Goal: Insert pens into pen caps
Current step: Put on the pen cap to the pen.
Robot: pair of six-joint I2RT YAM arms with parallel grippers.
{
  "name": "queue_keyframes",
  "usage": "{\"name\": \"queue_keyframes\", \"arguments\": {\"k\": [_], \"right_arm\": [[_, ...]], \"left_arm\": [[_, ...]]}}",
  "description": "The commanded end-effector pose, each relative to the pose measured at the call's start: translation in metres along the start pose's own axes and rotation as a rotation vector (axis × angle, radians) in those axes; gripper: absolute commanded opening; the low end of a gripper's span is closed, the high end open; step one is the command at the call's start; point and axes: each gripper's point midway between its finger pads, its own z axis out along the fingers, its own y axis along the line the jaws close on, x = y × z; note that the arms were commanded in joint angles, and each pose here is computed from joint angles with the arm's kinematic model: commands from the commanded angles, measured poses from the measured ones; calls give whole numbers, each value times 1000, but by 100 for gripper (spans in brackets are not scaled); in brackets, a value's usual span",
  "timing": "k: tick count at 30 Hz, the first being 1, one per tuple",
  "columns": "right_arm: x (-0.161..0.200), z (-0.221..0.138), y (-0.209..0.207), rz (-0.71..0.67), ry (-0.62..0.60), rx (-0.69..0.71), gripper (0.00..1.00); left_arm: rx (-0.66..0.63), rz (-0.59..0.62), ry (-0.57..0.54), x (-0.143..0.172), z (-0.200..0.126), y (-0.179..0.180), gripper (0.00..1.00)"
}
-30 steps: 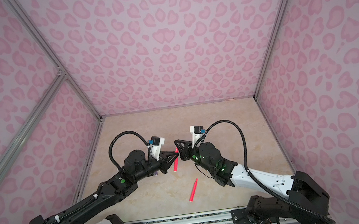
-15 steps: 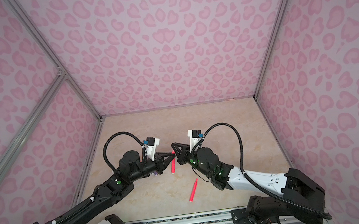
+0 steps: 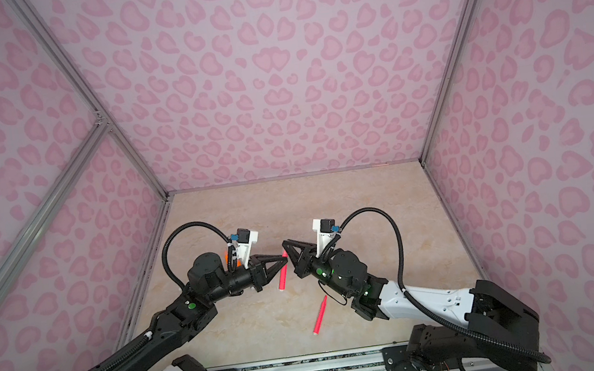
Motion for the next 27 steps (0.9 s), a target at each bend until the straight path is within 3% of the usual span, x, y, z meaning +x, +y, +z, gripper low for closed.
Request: {"name": "queue_keyframes", "arguments": {"k": [1,15,27], "right_arm": [[11,-2,12,47,34,-66,0],[62,2,8,27,91,23,0],[55,-23,28,-38,64,-144,0]], "left_arm": [[-53,8,-116,-25,-4,7,3],[-275,-6,-138,-27,-12,45,3],[-102,-13,-116,-29,-7,23,3]]}}
